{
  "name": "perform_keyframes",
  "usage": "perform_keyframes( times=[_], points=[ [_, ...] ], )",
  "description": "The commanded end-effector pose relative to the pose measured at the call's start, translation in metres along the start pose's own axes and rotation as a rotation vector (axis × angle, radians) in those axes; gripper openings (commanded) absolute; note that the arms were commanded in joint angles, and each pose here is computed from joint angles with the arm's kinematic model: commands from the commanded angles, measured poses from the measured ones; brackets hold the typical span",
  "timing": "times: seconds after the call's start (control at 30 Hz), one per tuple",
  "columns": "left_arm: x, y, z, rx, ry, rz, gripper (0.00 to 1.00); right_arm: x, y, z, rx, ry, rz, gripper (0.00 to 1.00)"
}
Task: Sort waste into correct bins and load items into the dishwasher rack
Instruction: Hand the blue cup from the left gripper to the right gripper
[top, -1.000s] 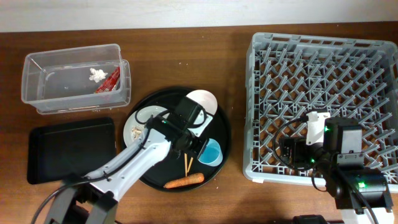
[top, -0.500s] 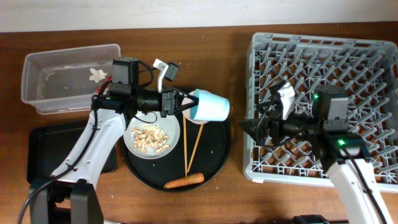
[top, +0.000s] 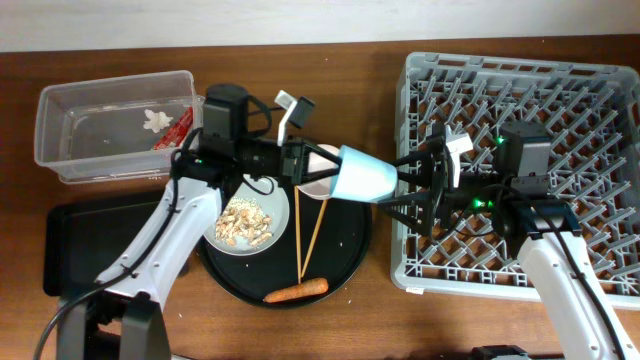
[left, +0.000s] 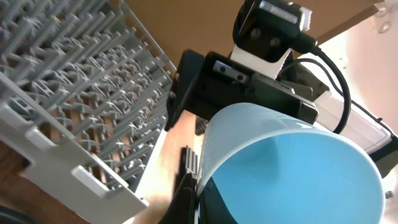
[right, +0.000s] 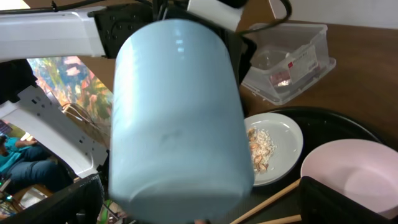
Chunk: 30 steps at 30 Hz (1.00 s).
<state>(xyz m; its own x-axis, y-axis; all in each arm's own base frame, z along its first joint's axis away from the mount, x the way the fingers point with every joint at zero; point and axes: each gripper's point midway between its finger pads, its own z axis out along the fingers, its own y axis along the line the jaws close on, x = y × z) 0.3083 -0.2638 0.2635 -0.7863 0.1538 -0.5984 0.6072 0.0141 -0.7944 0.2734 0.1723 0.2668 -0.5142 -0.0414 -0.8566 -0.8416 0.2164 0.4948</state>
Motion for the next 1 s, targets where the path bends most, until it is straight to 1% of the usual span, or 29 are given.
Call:
perform_keyframes(
  times=[0.0, 0.13, 0.23, 0.27, 0.43, 0.8, 0.9, 0.97],
  points=[
    [-0.002, -0.008, 0.009, -0.004, 0.008, -0.004, 0.0, -0.006, 0.005, 0.001, -0.03, -0.009, -0.042, 0.98],
    [-0.001, -0.002, 0.019, -0.049, 0.005, -0.041, 0.0, -0.016, 0.021, -0.001, -0.125, -0.036, -0.122, 0.99],
    [-0.001, -0.003, 0.019, -0.048, 0.004, -0.043, 0.0, -0.016, 0.021, -0.001, -0.124, -0.036, -0.126, 0.94],
    [-0.002, -0.003, 0.019, -0.048, 0.003, -0.049, 0.0, -0.016, 0.021, -0.001, -0.124, -0.036, -0.126, 0.9],
    [-0.007, -0.006, 0.019, -0.039, -0.008, -0.035, 0.0, -0.016, 0.021, -0.001, -0.123, -0.036, -0.126, 0.87],
    [-0.008, -0.006, 0.019, -0.038, -0.009, -0.043, 0.0, -0.016, 0.021, -0.001, -0.12, -0.036, -0.126, 0.69],
    [-0.008, -0.005, 0.019, -0.041, -0.011, -0.044, 0.01, -0.016, 0.021, -0.001, -0.12, -0.036, -0.127, 0.67],
    [-0.009, -0.003, 0.019, -0.055, -0.018, -0.043, 0.1, -0.016, 0.021, -0.001, -0.12, -0.036, -0.126, 0.61]
  ],
)
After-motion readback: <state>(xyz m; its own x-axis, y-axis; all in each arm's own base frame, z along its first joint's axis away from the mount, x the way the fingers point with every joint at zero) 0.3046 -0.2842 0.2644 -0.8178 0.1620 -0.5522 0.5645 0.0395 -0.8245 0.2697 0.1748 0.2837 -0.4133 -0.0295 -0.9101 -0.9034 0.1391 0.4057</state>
